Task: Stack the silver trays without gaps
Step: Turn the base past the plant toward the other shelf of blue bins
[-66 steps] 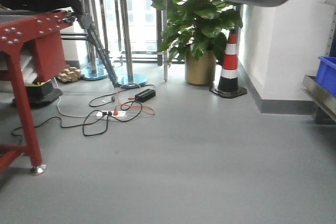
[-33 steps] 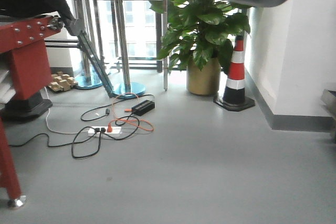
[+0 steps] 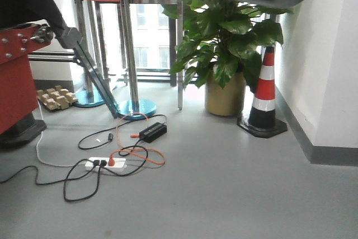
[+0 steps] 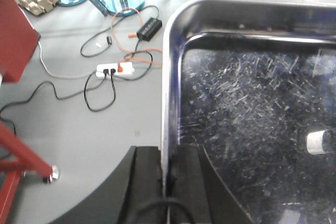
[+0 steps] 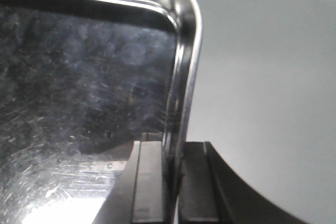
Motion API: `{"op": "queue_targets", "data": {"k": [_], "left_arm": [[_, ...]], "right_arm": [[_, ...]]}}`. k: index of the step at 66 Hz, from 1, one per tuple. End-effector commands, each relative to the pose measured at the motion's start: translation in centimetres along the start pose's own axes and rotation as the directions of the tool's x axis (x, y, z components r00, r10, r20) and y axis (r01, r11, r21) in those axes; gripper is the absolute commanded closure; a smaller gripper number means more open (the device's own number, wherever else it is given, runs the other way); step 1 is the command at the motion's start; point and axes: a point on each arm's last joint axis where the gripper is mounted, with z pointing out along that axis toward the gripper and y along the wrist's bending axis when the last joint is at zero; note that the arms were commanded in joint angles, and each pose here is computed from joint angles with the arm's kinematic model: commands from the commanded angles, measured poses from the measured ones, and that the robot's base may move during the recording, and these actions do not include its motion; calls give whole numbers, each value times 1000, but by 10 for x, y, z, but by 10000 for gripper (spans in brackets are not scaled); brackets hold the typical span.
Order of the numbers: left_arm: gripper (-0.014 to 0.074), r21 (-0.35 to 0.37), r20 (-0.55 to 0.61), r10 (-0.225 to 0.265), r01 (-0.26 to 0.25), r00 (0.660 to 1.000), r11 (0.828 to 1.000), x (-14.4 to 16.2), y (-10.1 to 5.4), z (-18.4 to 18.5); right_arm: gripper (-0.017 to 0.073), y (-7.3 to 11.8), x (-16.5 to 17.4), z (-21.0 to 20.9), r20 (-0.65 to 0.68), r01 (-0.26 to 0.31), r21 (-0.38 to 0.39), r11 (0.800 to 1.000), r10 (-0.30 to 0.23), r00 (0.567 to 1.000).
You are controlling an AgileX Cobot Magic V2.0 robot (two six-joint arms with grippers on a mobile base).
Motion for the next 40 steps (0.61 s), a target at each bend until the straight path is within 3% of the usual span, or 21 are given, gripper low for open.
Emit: {"op": "queue_targets", "data": {"k": [1, 31, 40], "left_arm": [[610, 32, 44, 18, -20, 999, 999, -4, -3, -3], [610, 32, 44, 18, -20, 999, 999, -4, -3, -3], [610, 32, 44, 18, -20, 999, 999, -4, -3, -3]], "right_arm": [[574, 4, -5, -5, 47, 21, -51, 998, -18, 999], [574, 4, -5, -5, 50, 21, -59, 998, -18, 999], [574, 8, -7, -5, 63, 23, -95, 995, -17, 998]]}}
